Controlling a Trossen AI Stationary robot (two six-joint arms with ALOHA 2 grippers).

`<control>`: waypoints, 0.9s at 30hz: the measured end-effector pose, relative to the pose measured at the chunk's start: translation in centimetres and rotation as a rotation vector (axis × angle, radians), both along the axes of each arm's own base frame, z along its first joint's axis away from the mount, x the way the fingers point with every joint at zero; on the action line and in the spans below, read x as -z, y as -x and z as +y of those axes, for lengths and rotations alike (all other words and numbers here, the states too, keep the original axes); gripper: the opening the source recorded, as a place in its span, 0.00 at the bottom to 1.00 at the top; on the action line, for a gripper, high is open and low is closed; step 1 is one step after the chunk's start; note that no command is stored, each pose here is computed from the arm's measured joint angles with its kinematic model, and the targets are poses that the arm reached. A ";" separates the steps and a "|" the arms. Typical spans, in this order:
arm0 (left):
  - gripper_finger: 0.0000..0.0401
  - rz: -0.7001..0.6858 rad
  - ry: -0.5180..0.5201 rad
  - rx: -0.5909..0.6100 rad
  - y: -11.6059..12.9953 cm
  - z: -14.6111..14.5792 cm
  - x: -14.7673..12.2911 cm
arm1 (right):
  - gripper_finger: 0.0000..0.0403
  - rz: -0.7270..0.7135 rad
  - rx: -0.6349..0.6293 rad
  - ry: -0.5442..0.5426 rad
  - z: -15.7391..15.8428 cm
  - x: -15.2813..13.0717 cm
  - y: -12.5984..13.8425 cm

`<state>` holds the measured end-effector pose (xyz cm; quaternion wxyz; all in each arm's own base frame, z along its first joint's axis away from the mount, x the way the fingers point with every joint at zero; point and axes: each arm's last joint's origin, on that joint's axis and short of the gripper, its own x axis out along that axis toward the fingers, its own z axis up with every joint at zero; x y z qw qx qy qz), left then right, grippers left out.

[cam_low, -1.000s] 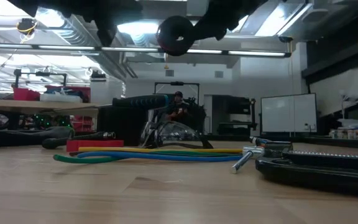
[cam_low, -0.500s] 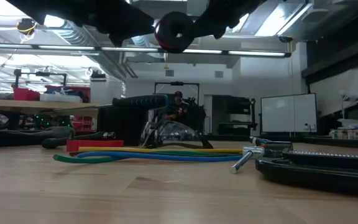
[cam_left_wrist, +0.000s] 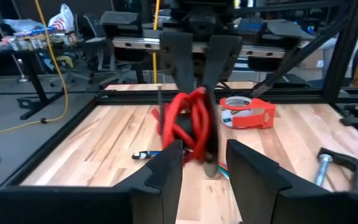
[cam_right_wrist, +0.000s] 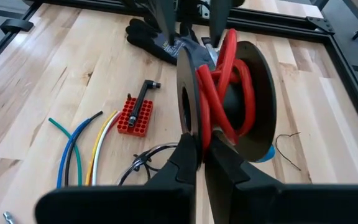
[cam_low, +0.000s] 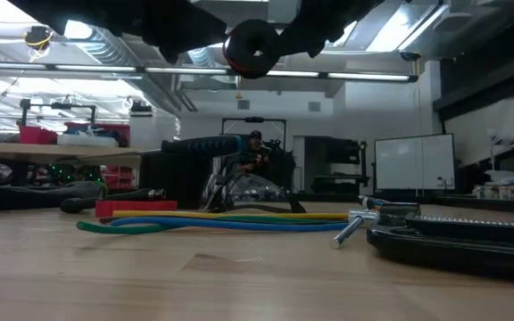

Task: Coil cords
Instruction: Uncoil the red wire from the black spool

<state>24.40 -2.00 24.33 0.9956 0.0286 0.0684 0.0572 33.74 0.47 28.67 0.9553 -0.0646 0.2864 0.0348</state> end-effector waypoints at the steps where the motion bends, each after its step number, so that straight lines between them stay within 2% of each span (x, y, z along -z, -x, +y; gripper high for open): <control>1: 0.29 0.000 0.000 0.004 0.0 -0.1 0.0 | 0.04 0.000 0.001 0.001 0.0 0.0 0.0; 11: 0.29 0.004 -0.002 0.025 0.1 -0.6 0.0 | 0.04 0.074 0.006 0.005 0.0 0.6 0.4; 15: 0.29 0.008 -0.029 0.022 0.1 -0.6 0.0 | 0.04 0.086 -0.049 -0.036 0.2 0.7 0.5; 20: 0.29 0.007 -0.029 0.005 0.1 -0.5 0.0 | 0.04 0.037 -0.105 -0.073 0.4 0.3 0.2; 27: 0.29 0.005 -0.029 0.001 0.1 -0.5 0.0 | 0.04 -0.027 -0.097 -0.094 0.4 -0.3 -0.1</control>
